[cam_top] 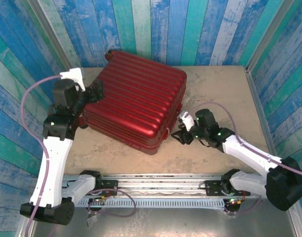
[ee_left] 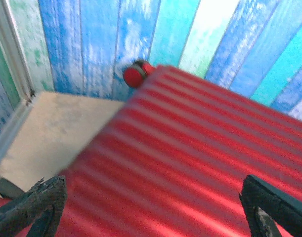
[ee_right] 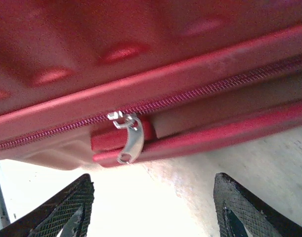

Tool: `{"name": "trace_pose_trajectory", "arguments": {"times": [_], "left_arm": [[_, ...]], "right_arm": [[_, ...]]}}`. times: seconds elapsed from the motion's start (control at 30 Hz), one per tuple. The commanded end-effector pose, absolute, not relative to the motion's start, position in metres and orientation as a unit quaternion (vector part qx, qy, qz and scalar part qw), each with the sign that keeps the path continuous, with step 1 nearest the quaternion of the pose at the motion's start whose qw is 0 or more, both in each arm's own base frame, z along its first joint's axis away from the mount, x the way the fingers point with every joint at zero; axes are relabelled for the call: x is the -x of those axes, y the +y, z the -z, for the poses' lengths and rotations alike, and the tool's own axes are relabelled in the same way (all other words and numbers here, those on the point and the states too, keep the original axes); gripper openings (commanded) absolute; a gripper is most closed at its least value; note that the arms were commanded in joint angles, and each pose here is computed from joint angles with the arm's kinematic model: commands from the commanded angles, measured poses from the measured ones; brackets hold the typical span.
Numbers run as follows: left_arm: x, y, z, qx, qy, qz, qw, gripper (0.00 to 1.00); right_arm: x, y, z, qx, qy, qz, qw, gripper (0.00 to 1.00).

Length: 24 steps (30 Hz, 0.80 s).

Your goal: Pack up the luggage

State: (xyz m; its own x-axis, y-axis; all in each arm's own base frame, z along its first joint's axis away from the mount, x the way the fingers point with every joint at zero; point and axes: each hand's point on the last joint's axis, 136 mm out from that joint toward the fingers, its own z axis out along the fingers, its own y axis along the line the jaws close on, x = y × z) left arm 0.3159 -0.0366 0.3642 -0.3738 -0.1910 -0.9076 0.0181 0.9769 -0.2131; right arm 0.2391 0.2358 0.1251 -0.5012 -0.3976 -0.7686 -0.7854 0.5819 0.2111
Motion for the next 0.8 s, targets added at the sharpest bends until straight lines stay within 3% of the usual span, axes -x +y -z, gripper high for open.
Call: {"name": "trace_pose_trajectory", "arguments": {"times": [0.0, 0.33, 0.6, 0.77], "left_arm": [[-0.294, -0.044, -0.303, 0.078, 0.875, 0.112, 0.463, 0.92], [-0.281, -0.037, -0.296, 0.091, 0.879, 0.102, 0.457, 0.92], [-0.302, -0.051, -0.298, 0.095, 0.874, 0.141, 0.455, 0.88], [-0.308, -0.064, -0.310, 0.091, 0.868, 0.175, 0.455, 0.79]], "right_arm": [[-0.244, 0.257, -0.146, 0.394, 0.779, -0.323, 0.366, 0.67], [-0.249, 0.274, -0.142, 0.414, 0.761, -0.352, 0.354, 0.68], [-0.249, 0.279, -0.123, 0.417, 0.768, -0.360, 0.325, 0.54], [-0.251, 0.278, -0.123, 0.418, 0.770, -0.355, 0.326, 0.42]]}}
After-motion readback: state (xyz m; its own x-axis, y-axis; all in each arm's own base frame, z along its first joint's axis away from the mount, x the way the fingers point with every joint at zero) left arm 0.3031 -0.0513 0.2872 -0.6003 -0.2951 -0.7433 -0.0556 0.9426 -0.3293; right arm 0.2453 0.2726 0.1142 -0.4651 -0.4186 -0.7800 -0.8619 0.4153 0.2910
